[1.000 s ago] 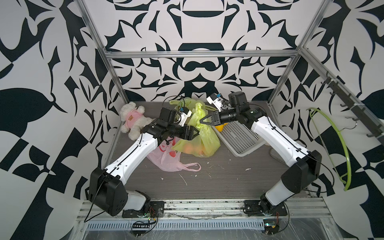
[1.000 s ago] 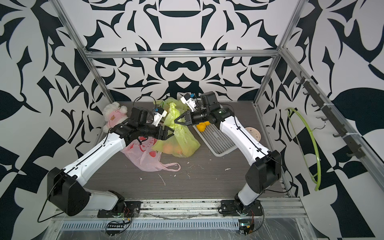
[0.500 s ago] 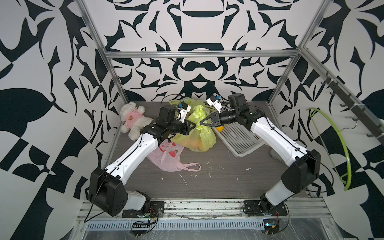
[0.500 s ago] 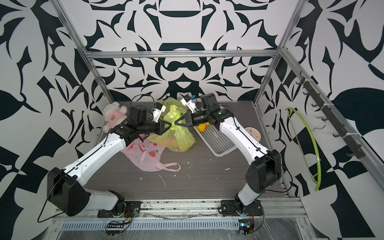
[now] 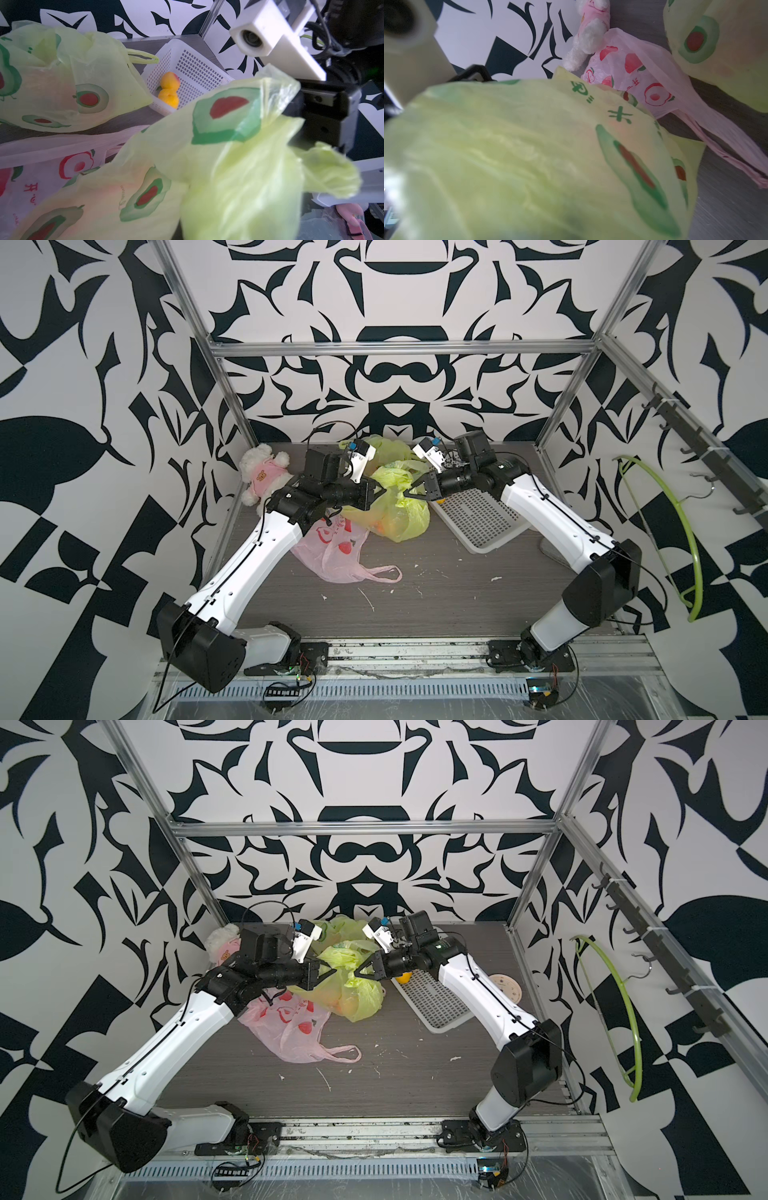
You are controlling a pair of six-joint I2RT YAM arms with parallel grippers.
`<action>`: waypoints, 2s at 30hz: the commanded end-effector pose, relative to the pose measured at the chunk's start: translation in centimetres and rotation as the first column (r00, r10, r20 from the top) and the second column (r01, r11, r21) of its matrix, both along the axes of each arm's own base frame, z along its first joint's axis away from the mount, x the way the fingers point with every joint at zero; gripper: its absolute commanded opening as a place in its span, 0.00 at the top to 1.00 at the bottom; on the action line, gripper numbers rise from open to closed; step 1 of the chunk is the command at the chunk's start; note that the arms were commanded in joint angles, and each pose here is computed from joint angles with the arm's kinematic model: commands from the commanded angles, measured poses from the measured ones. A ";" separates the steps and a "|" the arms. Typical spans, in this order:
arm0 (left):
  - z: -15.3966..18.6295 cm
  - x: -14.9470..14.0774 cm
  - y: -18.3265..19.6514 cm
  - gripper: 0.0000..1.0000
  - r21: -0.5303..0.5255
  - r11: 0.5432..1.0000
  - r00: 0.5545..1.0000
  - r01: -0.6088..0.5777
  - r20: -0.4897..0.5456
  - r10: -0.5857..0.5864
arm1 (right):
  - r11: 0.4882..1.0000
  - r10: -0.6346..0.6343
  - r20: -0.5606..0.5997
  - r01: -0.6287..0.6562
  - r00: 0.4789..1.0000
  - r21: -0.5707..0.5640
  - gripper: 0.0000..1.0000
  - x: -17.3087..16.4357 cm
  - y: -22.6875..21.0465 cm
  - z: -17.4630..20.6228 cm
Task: Place the peach into a plastic bag & tie a knot
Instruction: Cross the plastic bag at the center of the board.
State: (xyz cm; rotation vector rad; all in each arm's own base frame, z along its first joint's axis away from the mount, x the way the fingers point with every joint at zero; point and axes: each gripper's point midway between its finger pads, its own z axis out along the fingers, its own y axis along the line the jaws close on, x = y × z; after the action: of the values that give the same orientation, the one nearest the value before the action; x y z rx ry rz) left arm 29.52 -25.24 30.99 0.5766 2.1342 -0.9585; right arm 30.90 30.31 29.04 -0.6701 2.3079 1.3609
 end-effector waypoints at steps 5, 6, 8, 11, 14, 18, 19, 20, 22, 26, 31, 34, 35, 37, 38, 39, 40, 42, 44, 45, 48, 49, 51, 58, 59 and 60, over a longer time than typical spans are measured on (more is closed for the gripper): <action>1.2 -2.9 -0.2 1.00 -0.032 0.995 0.995 0.090 -0.040 -0.091 | 0.986 -0.143 0.177 0.156 0.974 -0.062 1.00 1.5 -2.4 2.8; 1.0 -3.3 -0.4 1.00 -0.038 0.994 0.993 0.101 -0.051 -0.103 | 0.980 -0.171 0.192 0.186 0.966 -0.066 1.00 1.9 -2.7 3.0; 0.6 -4.4 -1.0 1.00 -0.046 0.990 0.988 0.134 -0.070 -0.137 | 0.969 -0.220 0.224 0.240 0.949 -0.064 1.00 2.7 -3.1 3.4; -0.2 -5.5 -2.2 1.00 -0.040 0.986 0.982 0.163 -0.095 -0.166 | 0.955 -0.279 0.254 0.296 0.926 -0.028 1.00 3.8 -3.3 4.2; -0.6 -6.1 -3.7 1.00 -0.055 0.981 0.976 0.188 -0.098 -0.193 | 0.944 -0.326 0.266 0.330 0.907 0.030 1.00 4.7 -2.8 5.4; -0.6 -6.5 -5.7 1.00 -0.118 0.968 0.967 0.223 -0.097 -0.235 | 0.916 -0.395 0.315 0.395 0.863 0.066 1.00 5.7 -2.4 6.6; -0.5 -6.7 -6.0 1.00 -0.132 0.964 0.965 0.231 -0.092 -0.244 | 0.907 -0.417 0.316 0.412 0.852 0.085 1.00 6.0 -2.4 6.9; -1.3 -6.5 -6.6 1.00 -0.131 0.963 0.962 0.237 -0.109 -0.251 | 0.899 -0.436 0.314 0.421 0.843 0.118 1.00 6.2 -2.4 7.4; -2.2 -6.4 -7.2 1.00 -0.130 0.962 0.958 0.241 -0.127 -0.258 | 0.888 -0.460 0.302 0.421 0.835 0.187 1.00 6.2 -2.1 8.2; -2.7 -6.2 -7.6 1.00 -0.169 0.957 0.958 0.236 -0.126 -0.259 | 0.868 -0.443 0.230 0.351 0.866 0.350 1.00 5.5 -0.7 10.0; -2.6 -6.2 -8.2 1.00 -0.226 0.944 0.954 0.241 -0.124 -0.273 | 0.821 -0.446 0.155 0.334 0.881 0.463 1.00 5.6 0.0 10.8; -2.4 -6.0 -7.4 0.79 -0.192 0.960 0.968 0.205 -0.107 -0.228 | 0.847 -0.378 0.169 0.266 0.910 0.460 1.00 4.9 0.8 11.0; -2.2 -5.9 -6.8 0.74 -0.175 0.966 0.974 0.188 -0.093 -0.206 | 0.861 -0.343 0.181 0.231 0.922 0.454 1.00 4.5 1.1 11.2; -1.2 -6.1 -5.5 0.61 -0.146 0.976 0.983 0.163 -0.061 -0.174 | 0.883 -0.289 0.200 0.180 0.936 0.433 1.00 3.8 1.5 11.3; -1.0 -6.2 -4.9 0.55 -0.129 0.980 0.985 0.154 -0.059 -0.162 | 0.893 -0.261 0.207 0.154 0.943 0.422 1.00 3.5 1.7 11.4; -0.9 -6.3 -4.4 0.50 -0.113 0.983 0.986 0.147 -0.059 -0.154 | 0.899 -0.243 0.212 0.138 0.947 0.416 1.00 3.3 1.8 11.5; -0.6 -6.5 -4.0 0.45 -0.102 0.984 0.987 0.147 -0.057 -0.153 | 0.903 -0.224 0.216 0.119 0.950 0.413 1.00 3.0 2.0 11.6; -0.2 -6.9 -3.3 0.38 -0.083 0.986 0.987 0.147 -0.053 -0.152 | 0.907 -0.203 0.222 0.098 0.954 0.409 1.00 2.8 2.1 11.9; 0.4 -7.6 -2.6 0.34 -0.067 0.987 0.987 0.147 -0.049 -0.151 | 0.911 -0.194 0.231 0.088 0.953 0.403 1.00 2.8 2.1 12.1; 0.7 -7.8 -2.2 0.32 -0.060 0.988 0.989 0.141 -0.043 -0.144 | 0.912 -0.193 0.236 0.085 0.952 0.402 1.00 2.8 2.1 12.3; 2.0 -8.7 -0.7 0.26 -0.039 0.992 0.993 0.120 0.010 -0.119 | 0.915 -0.175 0.244 0.065 0.954 0.399 1.00 2.8 2.3 12.6; 2.3 -8.9 0.0 0.23 -0.032 0.994 0.994 0.102 0.031 -0.101 | 0.916 -0.169 0.245 0.060 0.955 0.397 1.00 2.8 2.3 12.7; 3.1 -9.1 1.4 0.19 -0.024 0.998 0.996 0.060 0.063 -0.058 | 0.919 -0.152 0.245 0.046 0.957 0.392 1.00 2.7 2.5 12.8; 5.4 -9.0 5.5 0.14 -0.032 0.998 0.991 -0.053 0.123 0.057 | 0.923 -0.117 0.239 0.017 0.964 0.384 1.00 2.3 2.7 12.9; 5.5 -8.5 6.1 0.11 -0.028 0.996 0.988 -0.084 0.131 0.086 | 0.924 -0.114 0.239 0.014 0.964 0.383 1.00 2.3 2.7 12.9; 5.6 -7.9 6.6 0.10 -0.021 0.993 0.983 -0.118 0.140 0.120 | 0.924 -0.111 0.240 0.011 0.964 0.382 1.00 2.1 2.7 12.9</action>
State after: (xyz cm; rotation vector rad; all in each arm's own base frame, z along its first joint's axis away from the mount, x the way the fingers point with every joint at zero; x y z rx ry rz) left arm 20.95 -20.04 36.75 0.5302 1.9868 -0.9205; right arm 34.20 33.27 38.48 -0.5169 1.8937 1.5273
